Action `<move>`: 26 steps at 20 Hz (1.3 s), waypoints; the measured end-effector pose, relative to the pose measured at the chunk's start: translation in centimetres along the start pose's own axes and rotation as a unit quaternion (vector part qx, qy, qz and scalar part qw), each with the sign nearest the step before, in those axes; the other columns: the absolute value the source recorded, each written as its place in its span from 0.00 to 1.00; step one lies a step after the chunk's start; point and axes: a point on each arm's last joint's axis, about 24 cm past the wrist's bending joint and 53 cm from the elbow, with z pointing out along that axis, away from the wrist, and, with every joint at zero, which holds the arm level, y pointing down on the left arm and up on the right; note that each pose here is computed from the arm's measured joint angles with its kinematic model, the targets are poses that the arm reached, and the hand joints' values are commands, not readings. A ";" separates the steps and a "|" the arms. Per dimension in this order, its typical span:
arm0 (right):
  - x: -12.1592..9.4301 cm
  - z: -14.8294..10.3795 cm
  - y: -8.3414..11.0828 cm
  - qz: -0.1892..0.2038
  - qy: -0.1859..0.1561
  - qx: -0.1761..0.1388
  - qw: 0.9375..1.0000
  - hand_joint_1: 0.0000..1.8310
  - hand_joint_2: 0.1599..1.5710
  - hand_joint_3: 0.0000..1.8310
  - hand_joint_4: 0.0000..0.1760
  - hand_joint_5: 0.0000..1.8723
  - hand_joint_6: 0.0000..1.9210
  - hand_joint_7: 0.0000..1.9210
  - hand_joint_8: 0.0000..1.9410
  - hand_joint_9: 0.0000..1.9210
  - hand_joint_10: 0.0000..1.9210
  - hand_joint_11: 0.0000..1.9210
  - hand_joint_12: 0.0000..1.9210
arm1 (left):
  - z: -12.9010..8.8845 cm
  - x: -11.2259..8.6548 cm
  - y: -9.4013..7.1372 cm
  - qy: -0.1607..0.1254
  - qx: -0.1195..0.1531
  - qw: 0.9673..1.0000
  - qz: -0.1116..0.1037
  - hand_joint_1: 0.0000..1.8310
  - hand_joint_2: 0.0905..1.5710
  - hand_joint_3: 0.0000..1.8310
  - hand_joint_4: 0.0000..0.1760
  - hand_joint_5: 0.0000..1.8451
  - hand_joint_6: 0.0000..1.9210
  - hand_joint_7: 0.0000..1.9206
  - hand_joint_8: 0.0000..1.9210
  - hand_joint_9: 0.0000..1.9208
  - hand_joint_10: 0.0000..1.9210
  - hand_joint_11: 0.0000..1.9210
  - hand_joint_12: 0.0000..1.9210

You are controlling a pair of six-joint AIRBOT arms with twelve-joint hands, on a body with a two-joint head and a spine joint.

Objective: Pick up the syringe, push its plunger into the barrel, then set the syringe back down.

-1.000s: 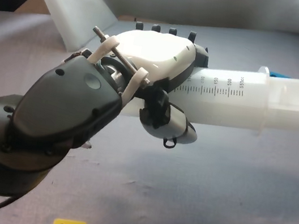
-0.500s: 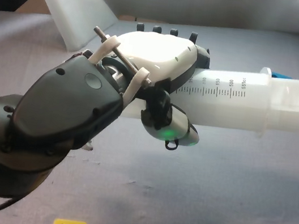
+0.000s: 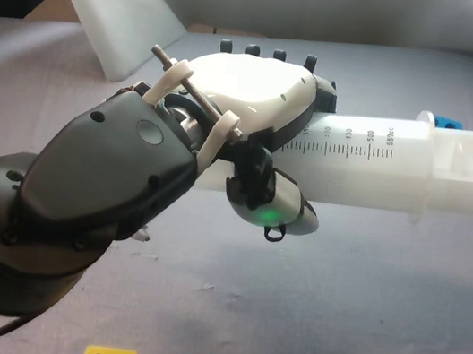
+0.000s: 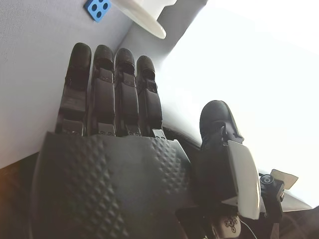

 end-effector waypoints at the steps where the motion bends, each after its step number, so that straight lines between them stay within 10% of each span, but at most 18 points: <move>1: 0.4 0.2 -0.1 -0.003 0.003 -0.001 1.000 0.00 0.76 0.00 0.00 0.19 0.00 0.18 0.00 0.14 0.00 0.00 0.37 | 0.0 0.0 0.0 0.000 0.000 1.000 -0.001 0.74 0.75 0.00 0.00 0.40 0.63 0.43 0.67 0.36 0.80 0.22 0.81; 26: 10.1 3.2 -1.2 -0.080 0.049 -0.010 0.996 0.00 0.76 0.00 0.00 0.21 0.00 0.19 0.00 0.16 0.01 0.00 0.40 | -0.2 -2.5 1.7 -0.043 -0.033 0.999 -0.007 0.74 0.76 0.00 0.00 0.37 0.65 0.43 0.69 0.37 0.80 0.24 0.80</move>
